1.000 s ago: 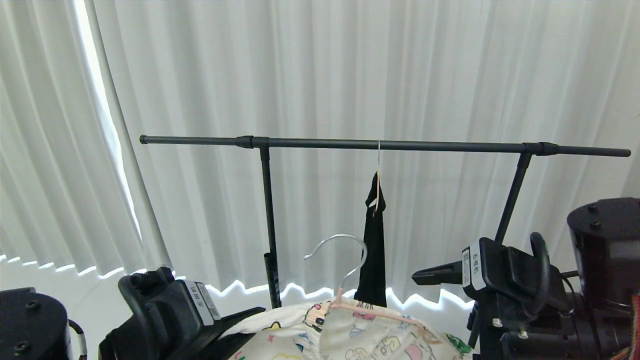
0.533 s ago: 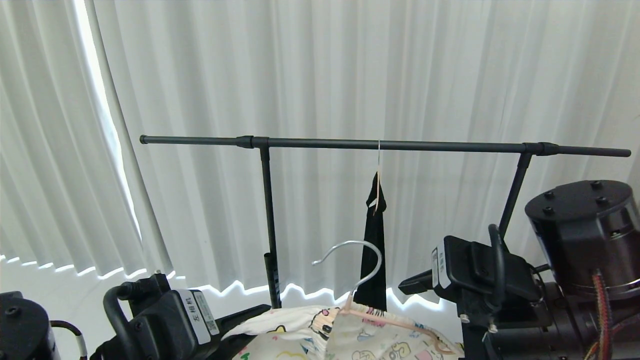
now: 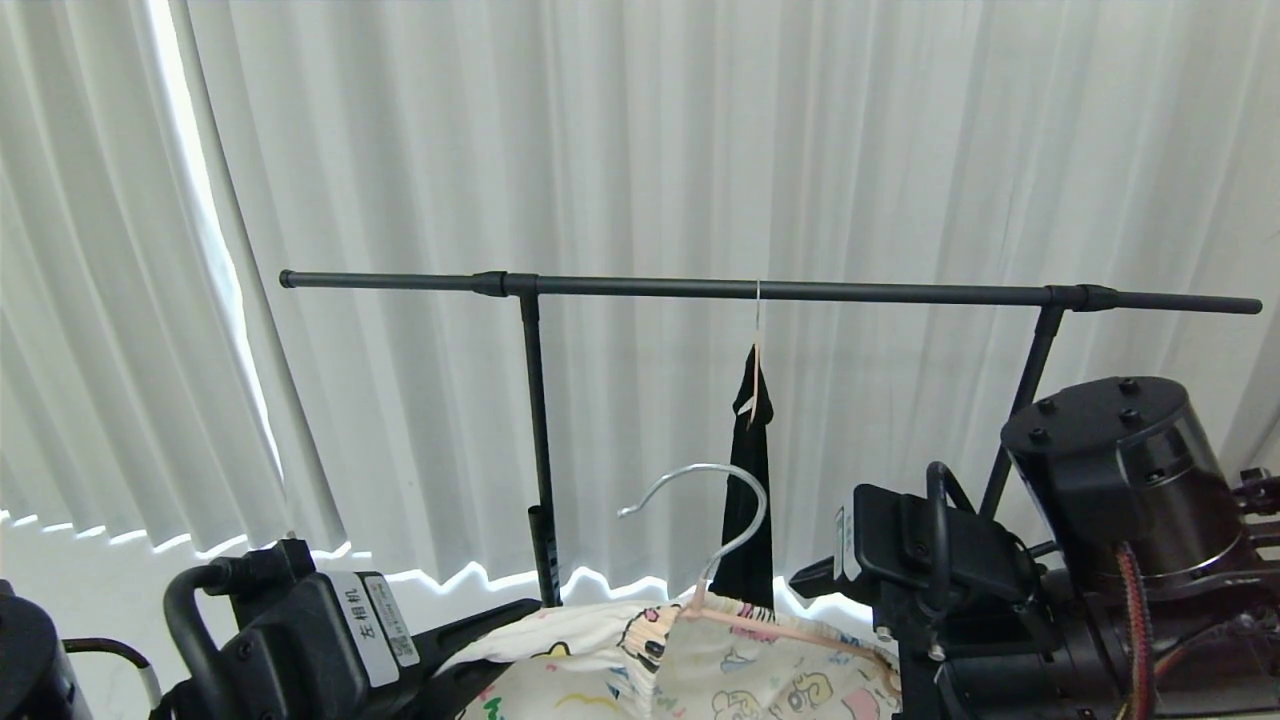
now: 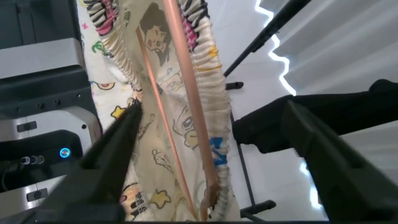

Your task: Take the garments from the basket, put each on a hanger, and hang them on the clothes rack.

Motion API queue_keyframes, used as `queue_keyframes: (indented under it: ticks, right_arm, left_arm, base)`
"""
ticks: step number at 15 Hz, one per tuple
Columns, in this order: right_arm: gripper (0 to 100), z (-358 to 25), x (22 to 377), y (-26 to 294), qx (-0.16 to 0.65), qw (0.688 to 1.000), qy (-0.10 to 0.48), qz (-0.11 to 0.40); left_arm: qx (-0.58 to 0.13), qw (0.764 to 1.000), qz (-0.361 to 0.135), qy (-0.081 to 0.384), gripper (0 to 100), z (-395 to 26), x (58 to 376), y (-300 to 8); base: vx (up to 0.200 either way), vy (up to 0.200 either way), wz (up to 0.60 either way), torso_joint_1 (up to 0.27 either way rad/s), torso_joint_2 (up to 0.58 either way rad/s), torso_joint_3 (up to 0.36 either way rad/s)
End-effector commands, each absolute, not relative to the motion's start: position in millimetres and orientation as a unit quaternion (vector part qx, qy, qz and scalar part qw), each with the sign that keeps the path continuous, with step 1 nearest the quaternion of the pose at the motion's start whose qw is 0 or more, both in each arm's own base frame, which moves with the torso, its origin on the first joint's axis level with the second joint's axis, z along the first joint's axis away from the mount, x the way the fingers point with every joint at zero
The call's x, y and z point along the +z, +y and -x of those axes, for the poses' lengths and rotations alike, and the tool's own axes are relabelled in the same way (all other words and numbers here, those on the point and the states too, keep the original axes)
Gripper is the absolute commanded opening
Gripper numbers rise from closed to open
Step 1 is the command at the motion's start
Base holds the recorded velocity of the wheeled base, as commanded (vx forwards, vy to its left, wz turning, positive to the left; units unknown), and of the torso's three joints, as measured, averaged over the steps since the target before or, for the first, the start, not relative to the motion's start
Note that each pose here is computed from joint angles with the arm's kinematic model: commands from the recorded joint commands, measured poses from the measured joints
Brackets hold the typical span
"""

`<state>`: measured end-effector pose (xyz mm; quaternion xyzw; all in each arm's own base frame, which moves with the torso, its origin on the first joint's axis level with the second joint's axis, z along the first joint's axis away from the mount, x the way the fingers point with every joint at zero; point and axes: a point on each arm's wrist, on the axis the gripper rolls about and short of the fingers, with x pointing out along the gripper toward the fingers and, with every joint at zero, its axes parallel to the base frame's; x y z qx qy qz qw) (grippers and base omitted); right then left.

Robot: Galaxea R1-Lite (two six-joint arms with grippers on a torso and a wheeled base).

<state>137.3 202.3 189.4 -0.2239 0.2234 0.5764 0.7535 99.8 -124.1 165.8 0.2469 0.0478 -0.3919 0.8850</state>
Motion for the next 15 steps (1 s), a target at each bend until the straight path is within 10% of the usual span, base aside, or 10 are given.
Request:
queue_keyframes:
  ticks: [1, 2, 10, 11, 15]
  right_arm:
    - [100, -138.0, 188.2, 203.3, 0.576, 0.753, 0.225, 0.225]
    - [0, -138.2, 187.8, 203.5, 0.576, 0.753, 0.226, 0.225]
    - [0, -139.9, 189.9, 205.1, 0.575, 0.759, 0.211, 0.222]
    - [0, -139.6, 190.0, 205.4, 0.576, 0.758, 0.21, 0.222]
    - [0, -144.8, 194.9, 204.9, 0.552, 0.782, 0.188, 0.22]
  left_arm:
    - [-0.392, 0.885, -0.246, 0.046, 0, -99.5, 166.4, -123.8]
    - [-0.392, 0.885, -0.246, 0.046, 0, -99.5, 166.4, -123.8]
    - [-0.391, 0.886, -0.245, 0.044, 0, -99.5, 167.2, -123.8]
    - [-0.391, 0.886, -0.245, 0.044, 100, -99.5, 167.2, -123.8]
    - [-0.389, 0.888, -0.24, 0.046, 100, -100.0, 167.6, -123.6]
  base:
    - [0.0, 0.0, 0.0, 0.0, 0.0, 0.0]
    - [0.0, 0.0, 0.0, 0.0, 0.0, 0.0]
    - [0.0, 0.0, 0.0, 0.0, 0.0, 0.0]
    - [0.0, 0.0, 0.0, 0.0, 0.0, 0.0]
    - [0.0, 0.0, 0.0, 0.0, 0.0, 0.0]
